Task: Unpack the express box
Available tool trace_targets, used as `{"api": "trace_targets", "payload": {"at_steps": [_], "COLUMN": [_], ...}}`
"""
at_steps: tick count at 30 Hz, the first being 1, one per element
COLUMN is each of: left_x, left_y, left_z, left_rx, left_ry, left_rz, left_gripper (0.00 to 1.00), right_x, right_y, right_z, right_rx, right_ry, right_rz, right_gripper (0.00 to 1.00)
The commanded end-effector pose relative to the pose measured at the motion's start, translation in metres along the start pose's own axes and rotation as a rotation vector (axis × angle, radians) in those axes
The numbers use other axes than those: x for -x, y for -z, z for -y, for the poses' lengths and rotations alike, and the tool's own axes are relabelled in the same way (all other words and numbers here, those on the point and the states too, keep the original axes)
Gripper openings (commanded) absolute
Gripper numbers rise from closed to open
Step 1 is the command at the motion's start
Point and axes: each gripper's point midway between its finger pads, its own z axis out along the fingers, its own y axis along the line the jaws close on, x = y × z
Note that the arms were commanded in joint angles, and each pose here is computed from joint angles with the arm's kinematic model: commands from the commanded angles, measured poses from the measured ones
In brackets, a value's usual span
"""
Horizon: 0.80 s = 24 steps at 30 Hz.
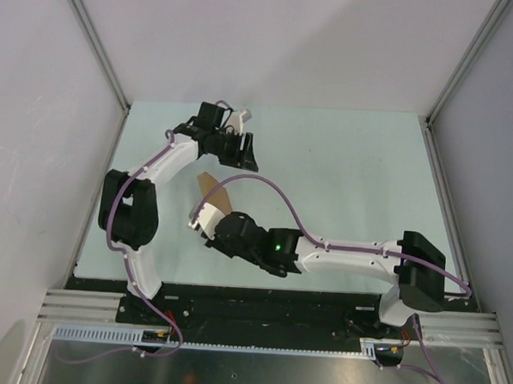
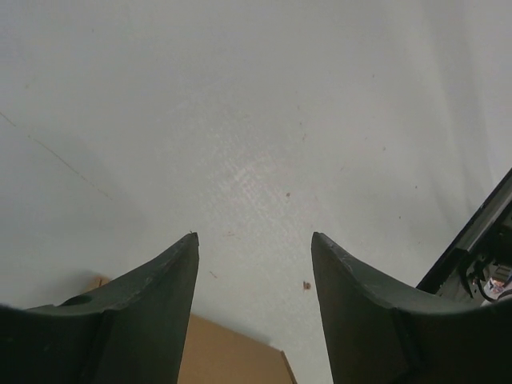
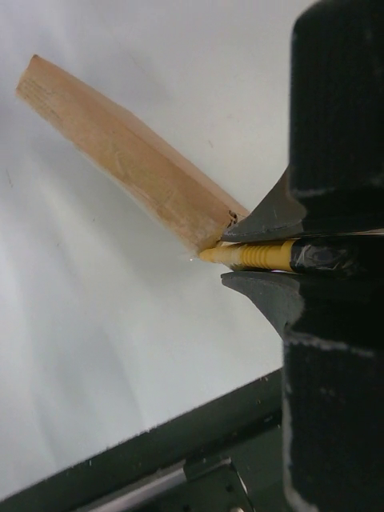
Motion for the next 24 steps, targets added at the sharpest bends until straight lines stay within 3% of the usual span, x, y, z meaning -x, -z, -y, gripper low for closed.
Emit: {"api": "trace_targets", "payload": {"at_steps": [1,9,24], "left_x": [-0.012,0.007,-0.004], "left_y": [-0.005,0.003,-0.015], "left_z": [-0.010,-0.016,-0.022], "left_rx": [0.025,0.102,0.072], "left_ry": [-0.036,-0.052,-0.020], "left_rz": [-0.023,0.029,-0.023], "left_gripper": [0.62,0.63,0.63], "right_x": [-0.004,-0.004,-0.011], "right_y": [-0.001,0.004,0.005], "right_z": [0.030,0.049,0.071], "right_rx": [-0.141,-0.190,-0.225], "right_ry": [0.006,-0.023,-0.058], "right_rz": [-0.033,-0.041,-0.059], "right_gripper": [0.00,0.00,0.00]}}
